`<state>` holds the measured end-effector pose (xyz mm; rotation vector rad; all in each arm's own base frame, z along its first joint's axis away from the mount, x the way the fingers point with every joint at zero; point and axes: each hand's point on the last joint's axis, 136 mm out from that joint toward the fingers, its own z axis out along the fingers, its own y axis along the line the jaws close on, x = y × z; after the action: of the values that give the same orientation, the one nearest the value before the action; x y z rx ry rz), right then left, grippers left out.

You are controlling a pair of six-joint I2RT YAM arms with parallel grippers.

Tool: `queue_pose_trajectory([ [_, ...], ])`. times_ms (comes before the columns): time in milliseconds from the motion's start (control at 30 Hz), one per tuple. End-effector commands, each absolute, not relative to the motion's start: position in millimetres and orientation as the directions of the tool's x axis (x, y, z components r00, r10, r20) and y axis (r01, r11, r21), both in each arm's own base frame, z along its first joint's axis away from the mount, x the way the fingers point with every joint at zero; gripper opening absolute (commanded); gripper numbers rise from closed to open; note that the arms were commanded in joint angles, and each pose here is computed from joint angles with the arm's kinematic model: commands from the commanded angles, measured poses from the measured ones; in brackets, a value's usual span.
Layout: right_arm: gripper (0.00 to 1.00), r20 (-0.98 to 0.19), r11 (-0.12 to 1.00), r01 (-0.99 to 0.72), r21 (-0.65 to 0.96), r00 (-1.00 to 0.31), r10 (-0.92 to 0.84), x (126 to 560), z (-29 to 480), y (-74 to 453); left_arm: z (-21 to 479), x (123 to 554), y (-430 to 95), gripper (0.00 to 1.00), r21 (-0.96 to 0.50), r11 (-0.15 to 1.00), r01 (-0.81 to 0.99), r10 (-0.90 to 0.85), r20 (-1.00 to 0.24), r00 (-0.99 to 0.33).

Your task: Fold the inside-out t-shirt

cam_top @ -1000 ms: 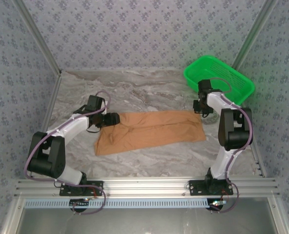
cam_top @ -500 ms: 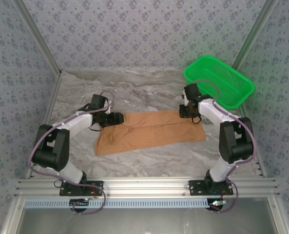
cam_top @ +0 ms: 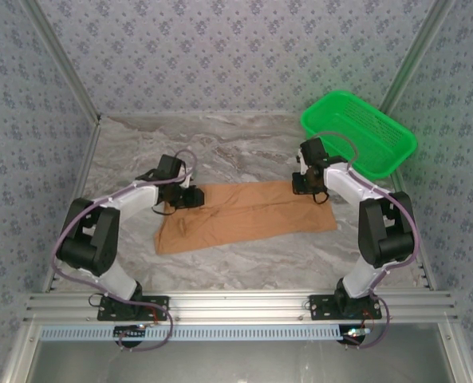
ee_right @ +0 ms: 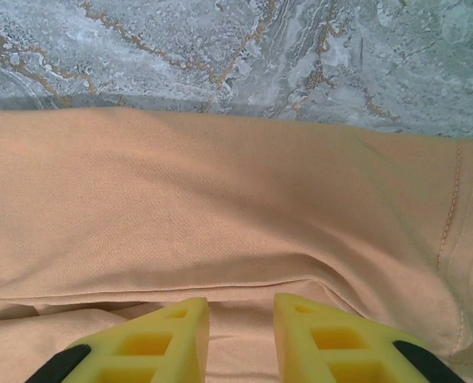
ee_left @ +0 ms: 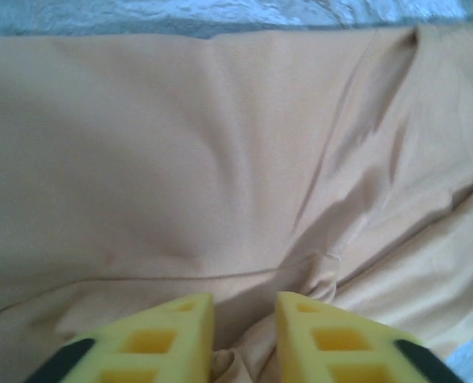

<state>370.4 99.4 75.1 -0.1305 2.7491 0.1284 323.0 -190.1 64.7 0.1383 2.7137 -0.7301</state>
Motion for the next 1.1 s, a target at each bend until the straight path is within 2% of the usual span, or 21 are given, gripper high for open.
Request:
queue_pose_trajectory([
  [0, 0.29, -0.364, 0.99, -0.111, 0.083, -0.928, -0.073, 365, 73, 102, 79, 297, -199, 0.18, -0.501, 0.838, 0.214, 0.044, -0.328, -0.944],
  [200, 0.29, -0.36, 0.991, -0.109, 0.079, -0.93, -0.074, 364, 72, 101, 81, 242, -230, 0.1, -0.561, 0.784, 0.265, 0.13, -0.269, -0.954],
  [300, 0.29, -0.36, 0.991, -0.108, 0.076, -0.93, -0.074, 362, 71, 100, 74, 215, -239, 0.11, -0.56, 0.774, 0.296, 0.197, -0.232, -0.953],
  [333, 0.29, -0.359, 0.991, -0.109, 0.077, -0.93, -0.075, 362, 70, 101, 75, 211, -238, 0.13, -0.549, 0.773, 0.316, 0.218, -0.237, -0.947],
  [433, 0.28, -0.366, 0.989, -0.122, 0.08, -0.927, -0.084, 362, 71, 105, 82, 225, -212, 0.29, -0.41, 0.851, 0.329, 0.201, -0.324, -0.924],
  [500, 0.28, -0.37, 0.988, -0.134, 0.08, -0.924, -0.095, 363, 72, 110, 90, 247, -189, 0.37, -0.327, 0.906, 0.27, 0.129, -0.395, -0.909],
  [600, 0.28, -0.376, 0.986, -0.147, 0.077, -0.92, -0.108, 363, 73, 115, 95, 280, -168, 0.46, -0.354, 0.923, 0.152, -0.019, -0.435, -0.9],
  [667, 0.28, -0.374, 0.986, -0.152, 0.074, -0.92, -0.114, 362, 72, 117, 91, 296, -167, 0.51, -0.358, 0.924, 0.133, -0.043, -0.443, -0.895],
  [900, 0.28, -0.377, 0.985, -0.159, 0.072, -0.918, -0.12, 361, 77, 118, 74, 323, -171, 0.54, -0.294, 0.946, 0.135, -0.004, -0.428, -0.904],
  [1000, 0.28, -0.381, 0.985, -0.159, 0.072, -0.917, -0.12, 360, 78, 117, 68, 326, -174, 0.51, -0.292, 0.945, 0.144, 0.01, -0.415, -0.91],
  [1067, 0.28, -0.377, 0.985, -0.158, 0.073, -0.918, -0.12, 359, 76, 117, 63, 326, -176, 0.44, -0.297, 0.943, 0.153, 0.021, -0.404, -0.915],
])
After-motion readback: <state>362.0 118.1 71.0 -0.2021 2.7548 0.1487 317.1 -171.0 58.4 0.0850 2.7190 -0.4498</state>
